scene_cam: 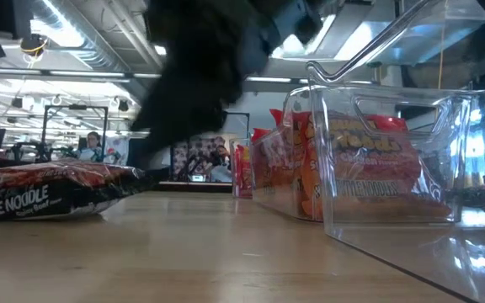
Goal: Sort Maruchan noodles
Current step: Put the black noddle pack into the bottom transparent bin
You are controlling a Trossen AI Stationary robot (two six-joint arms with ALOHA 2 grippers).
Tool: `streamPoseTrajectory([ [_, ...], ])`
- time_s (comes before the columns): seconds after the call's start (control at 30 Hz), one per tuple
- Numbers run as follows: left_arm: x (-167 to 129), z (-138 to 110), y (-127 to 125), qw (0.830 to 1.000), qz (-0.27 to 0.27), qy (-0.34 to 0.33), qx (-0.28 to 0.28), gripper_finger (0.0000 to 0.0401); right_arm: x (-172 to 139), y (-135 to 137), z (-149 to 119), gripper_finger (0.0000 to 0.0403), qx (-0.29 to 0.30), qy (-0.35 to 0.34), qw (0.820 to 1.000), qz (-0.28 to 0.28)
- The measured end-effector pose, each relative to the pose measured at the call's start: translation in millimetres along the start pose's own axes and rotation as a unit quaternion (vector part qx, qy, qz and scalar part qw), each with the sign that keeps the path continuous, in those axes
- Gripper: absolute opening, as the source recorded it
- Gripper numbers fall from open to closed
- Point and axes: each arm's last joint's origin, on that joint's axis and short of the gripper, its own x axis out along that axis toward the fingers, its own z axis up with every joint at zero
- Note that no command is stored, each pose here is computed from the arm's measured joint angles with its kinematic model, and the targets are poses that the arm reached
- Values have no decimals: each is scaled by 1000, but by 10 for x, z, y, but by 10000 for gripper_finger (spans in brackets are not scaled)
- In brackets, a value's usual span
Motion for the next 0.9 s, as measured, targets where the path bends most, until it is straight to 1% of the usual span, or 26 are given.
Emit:
streamPoseTrajectory([
  [0.13, -130, 58, 24, 997, -33, -59, -37, 247, -211, -133, 354, 239, 22, -45, 997, -55],
  [0.23, -172, 91, -42, 989, -62, -117, -72, 247, -283, -323, 511, 239, 52, -79, 992, -84],
  [0.3, -190, 109, -97, 982, -82, -143, -87, 247, -305, -492, 541, 239, 79, -92, 989, -88],
  [0.33, -187, 106, -132, 980, -91, -152, -90, 247, -300, -588, 549, 239, 96, -100, 987, -85],
  [0.4, -131, 91, -198, 977, -101, -162, -90, 247, -257, -759, 501, 239, 131, -90, 985, -73],
  [0.47, -70, 71, -241, 977, -104, -167, -87, 247, -157, -908, 447, 239, 158, -87, 982, -56],
  [0.53, -3, 51, -268, 977, -101, -166, -85, 247, -37, -999, 364, 239, 179, -73, 981, -32],
  [0.6, 71, 14, -281, 979, -97, -163, -81, 247, 93, -1022, 288, 239, 194, -61, 979, -9],
  [0.7, 154, -28, -305, 977, -105, -164, -87, 247, 232, -1054, 186, 239, 208, -41, 977, 18],
  [0.9, 284, -99, -315, 974, -120, -171, -90, 247, 287, -1061, 160, 239, 219, -37, 974, 47],
])
